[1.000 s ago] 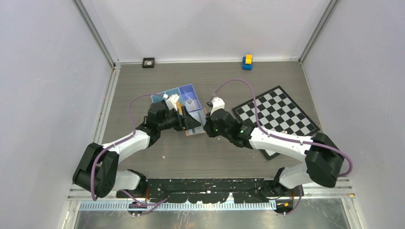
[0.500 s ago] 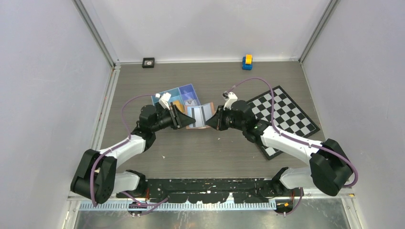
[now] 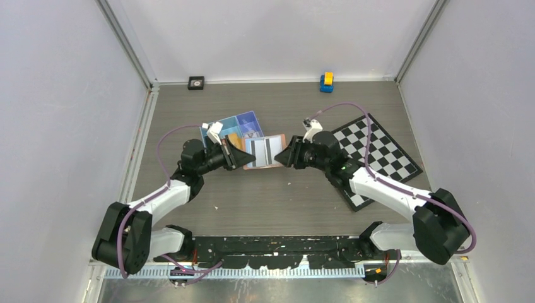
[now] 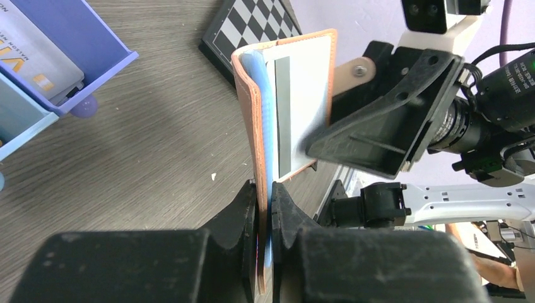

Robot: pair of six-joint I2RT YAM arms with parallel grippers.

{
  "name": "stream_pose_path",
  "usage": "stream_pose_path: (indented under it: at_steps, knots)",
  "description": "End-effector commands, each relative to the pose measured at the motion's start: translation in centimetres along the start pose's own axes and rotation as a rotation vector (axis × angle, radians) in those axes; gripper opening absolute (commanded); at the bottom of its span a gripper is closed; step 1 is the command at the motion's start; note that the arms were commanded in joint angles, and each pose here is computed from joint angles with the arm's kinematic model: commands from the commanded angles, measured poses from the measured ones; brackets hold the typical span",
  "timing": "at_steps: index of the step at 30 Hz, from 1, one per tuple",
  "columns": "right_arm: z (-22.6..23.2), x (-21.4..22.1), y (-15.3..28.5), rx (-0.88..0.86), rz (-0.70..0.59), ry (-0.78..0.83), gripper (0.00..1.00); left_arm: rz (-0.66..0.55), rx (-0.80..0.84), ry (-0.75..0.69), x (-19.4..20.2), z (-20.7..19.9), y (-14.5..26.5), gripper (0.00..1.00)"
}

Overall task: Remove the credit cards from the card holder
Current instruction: Remove the credit card from the card holder.

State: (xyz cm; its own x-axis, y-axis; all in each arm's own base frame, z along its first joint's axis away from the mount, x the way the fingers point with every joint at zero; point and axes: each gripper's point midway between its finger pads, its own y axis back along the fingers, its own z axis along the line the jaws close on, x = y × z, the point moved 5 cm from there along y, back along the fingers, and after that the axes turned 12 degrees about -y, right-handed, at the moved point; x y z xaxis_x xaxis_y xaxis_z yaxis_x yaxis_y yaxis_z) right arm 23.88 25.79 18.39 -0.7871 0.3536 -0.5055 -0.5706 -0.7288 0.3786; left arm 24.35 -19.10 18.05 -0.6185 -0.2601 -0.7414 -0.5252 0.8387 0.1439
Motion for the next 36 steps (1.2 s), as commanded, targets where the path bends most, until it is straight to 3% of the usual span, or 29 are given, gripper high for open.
stream_pose_path:
  at_steps: [1, 5, 12, 18, 24, 29, 36]
  knots:
    - [-1.1, -3.1, 1.9, 0.129, -0.193, -0.008, 0.51, -0.059, 0.027, -0.052, -1.2, -0.9, 0.5, 0.0]
    - [-0.9, -4.1, 3.4, 0.147, -0.266, 0.014, 0.59, -0.053, 0.003, -0.045, -1.0, -0.5, 0.5, 0.0]
    - [0.8, -4.3, 5.1, 0.057, -0.291, 0.063, 0.53, -0.033, -0.048, -0.034, -0.8, 0.2, 0.4, 0.0]
    - [4.1, -2.0, 4.0, -0.219, -0.115, 0.083, 0.39, -0.027, -0.024, -0.032, -0.8, 0.0, 0.2, 0.0]
    - [3.2, -0.7, 0.4, -0.214, 0.025, 0.001, 0.31, 0.029, 0.133, -0.033, -0.2, -1.9, -1.4, 0.0]
    - [1.5, -1.0, -0.6, -0.149, 0.022, -0.05, 0.3, 0.027, 0.202, -0.024, -0.1, -2.7, -1.8, 0.0]
    - [0.3, -1.9, -0.9, -0.209, 0.035, -0.169, 0.35, 0.006, 0.286, -0.002, -0.4, -3.5, -1.8, 0.0]
